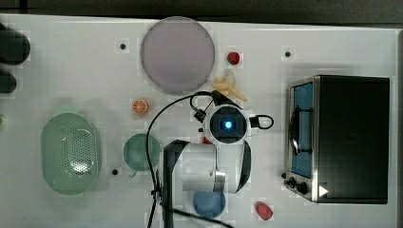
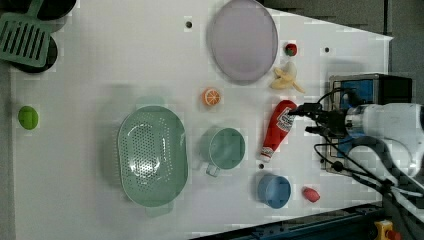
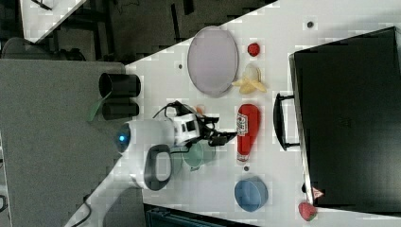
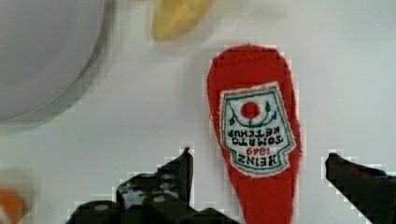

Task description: Pick ketchup from plate and place it on table.

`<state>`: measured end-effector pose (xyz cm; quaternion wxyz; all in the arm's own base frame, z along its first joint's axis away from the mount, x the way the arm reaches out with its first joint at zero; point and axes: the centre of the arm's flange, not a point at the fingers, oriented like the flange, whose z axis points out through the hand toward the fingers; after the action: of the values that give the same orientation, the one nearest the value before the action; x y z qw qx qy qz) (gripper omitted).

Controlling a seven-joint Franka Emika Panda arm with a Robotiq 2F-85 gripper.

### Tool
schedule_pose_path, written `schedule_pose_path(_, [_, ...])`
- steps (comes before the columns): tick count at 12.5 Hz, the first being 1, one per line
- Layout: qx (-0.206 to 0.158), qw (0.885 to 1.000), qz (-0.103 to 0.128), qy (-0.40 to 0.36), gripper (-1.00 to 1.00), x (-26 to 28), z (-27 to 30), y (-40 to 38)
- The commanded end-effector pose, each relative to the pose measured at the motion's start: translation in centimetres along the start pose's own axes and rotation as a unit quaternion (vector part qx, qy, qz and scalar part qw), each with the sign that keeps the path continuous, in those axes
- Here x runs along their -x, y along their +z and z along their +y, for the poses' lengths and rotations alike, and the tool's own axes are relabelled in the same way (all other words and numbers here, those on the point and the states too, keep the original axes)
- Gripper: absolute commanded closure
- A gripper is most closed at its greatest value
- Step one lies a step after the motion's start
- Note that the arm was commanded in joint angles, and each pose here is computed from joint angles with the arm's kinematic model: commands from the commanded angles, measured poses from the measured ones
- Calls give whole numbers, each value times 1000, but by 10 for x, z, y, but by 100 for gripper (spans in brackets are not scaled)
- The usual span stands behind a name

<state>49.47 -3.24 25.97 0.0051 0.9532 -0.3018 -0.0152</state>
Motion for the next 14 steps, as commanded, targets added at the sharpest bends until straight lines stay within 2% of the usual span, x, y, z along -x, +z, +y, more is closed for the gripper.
schedule_pose_path(1, [-25,998,48,25,-100,-23,-17,-114])
schedule_pose_path(3, [-34,996,50,69,-100,-32,-23,-174])
schedule_pose_path(6, [-34,995,51,74,-100,-39,-29,-260])
schedule_pose_path(11, [5,997,-1,77,-100,-27,-19,-328])
schedule_pose_path(14, [6,997,-3,77,-100,-27,-19,-329])
